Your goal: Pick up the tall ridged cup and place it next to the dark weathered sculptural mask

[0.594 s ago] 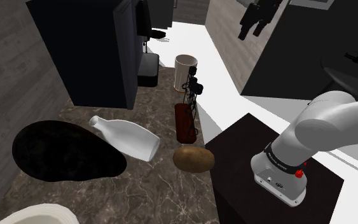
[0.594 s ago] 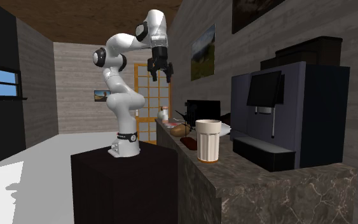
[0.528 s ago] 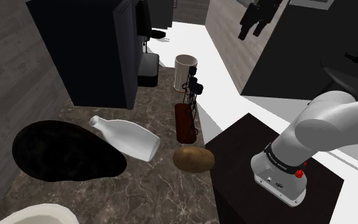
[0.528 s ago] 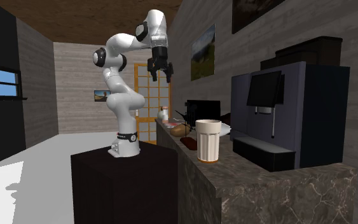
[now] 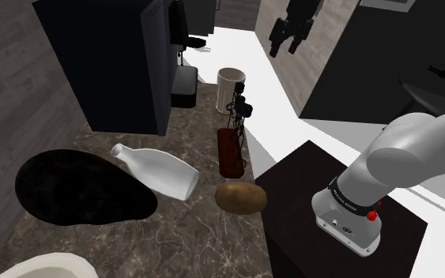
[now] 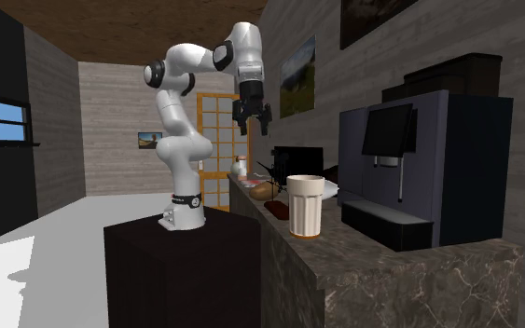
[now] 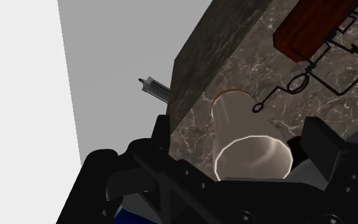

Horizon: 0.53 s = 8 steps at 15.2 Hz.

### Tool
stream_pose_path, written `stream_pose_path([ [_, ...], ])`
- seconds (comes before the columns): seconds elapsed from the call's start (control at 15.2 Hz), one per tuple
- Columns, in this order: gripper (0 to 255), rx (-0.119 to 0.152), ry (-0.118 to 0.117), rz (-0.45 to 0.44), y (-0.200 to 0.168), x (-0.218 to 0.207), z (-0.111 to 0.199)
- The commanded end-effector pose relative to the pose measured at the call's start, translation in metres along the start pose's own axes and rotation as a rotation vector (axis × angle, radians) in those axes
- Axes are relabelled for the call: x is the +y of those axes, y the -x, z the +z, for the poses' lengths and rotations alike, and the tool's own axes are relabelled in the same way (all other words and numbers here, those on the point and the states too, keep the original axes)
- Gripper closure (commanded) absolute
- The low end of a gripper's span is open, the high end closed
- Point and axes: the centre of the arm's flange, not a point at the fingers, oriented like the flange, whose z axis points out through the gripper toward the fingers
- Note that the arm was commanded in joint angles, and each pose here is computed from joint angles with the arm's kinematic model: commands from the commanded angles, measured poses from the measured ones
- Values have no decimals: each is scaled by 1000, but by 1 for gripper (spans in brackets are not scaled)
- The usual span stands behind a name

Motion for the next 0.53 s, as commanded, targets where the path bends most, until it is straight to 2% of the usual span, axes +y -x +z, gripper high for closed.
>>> stream_pose_path([
  [0.0,0,-7,-7,15,-19,-3,21],
  [0.46,0,-35,-31,64,-89,-3,85],
])
